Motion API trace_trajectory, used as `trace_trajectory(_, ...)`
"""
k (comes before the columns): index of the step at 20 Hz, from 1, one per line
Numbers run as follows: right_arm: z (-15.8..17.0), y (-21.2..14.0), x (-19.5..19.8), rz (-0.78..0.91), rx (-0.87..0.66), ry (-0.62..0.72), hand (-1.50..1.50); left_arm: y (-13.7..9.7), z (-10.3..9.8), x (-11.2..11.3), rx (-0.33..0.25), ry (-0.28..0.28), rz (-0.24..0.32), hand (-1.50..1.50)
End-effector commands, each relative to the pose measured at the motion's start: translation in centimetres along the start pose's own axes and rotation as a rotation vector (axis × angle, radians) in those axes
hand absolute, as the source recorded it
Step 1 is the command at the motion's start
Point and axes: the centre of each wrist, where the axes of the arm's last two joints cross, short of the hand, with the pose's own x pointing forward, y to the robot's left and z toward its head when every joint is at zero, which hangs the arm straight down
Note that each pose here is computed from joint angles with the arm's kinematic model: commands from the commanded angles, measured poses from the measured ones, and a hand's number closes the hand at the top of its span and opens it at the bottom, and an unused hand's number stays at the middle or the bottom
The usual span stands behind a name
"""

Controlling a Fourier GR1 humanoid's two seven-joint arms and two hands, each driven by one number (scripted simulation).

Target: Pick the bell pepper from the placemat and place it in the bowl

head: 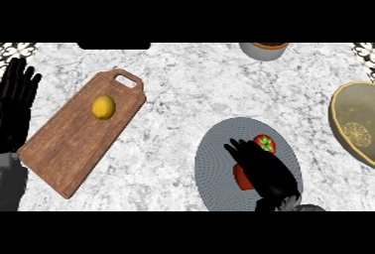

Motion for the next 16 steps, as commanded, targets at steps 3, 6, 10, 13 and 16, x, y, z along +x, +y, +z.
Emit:
trace_trajectory(3, -1.7, 2.5, -1.4, -0.002, 0.019, 0.046, -1.5, -1.6, -0.7, 0.7, 0.005, -0.01, 0.006, 0.0)
trace_trajectory(6, -1.6, 1.3, -0.5, -0.024, 0.012, 0.064, -1.5, -0.6, -0.6, 0.5, -0.016, 0.01, 0.005, 0.0)
trace_trajectory(10, -3.2, 1.9, -3.5, 0.005, -0.001, 0.058, -1.5, -0.4, -1.8, 0.0, 0.006, 0.003, -0.01, 0.0)
trace_trajectory(13, -2.4, 1.7, -4.1, 0.01, -0.106, -0.017, 1.5, -1.9, -0.7, -0.3, -0.002, 0.012, 0.024, 0.0)
trace_trajectory(16, -1.6, 1.9, -3.3, 0.042, -0.101, -0.028, 1.5, 0.0, 1.0, -1.9, 0.015, -0.01, -0.016, 0.0)
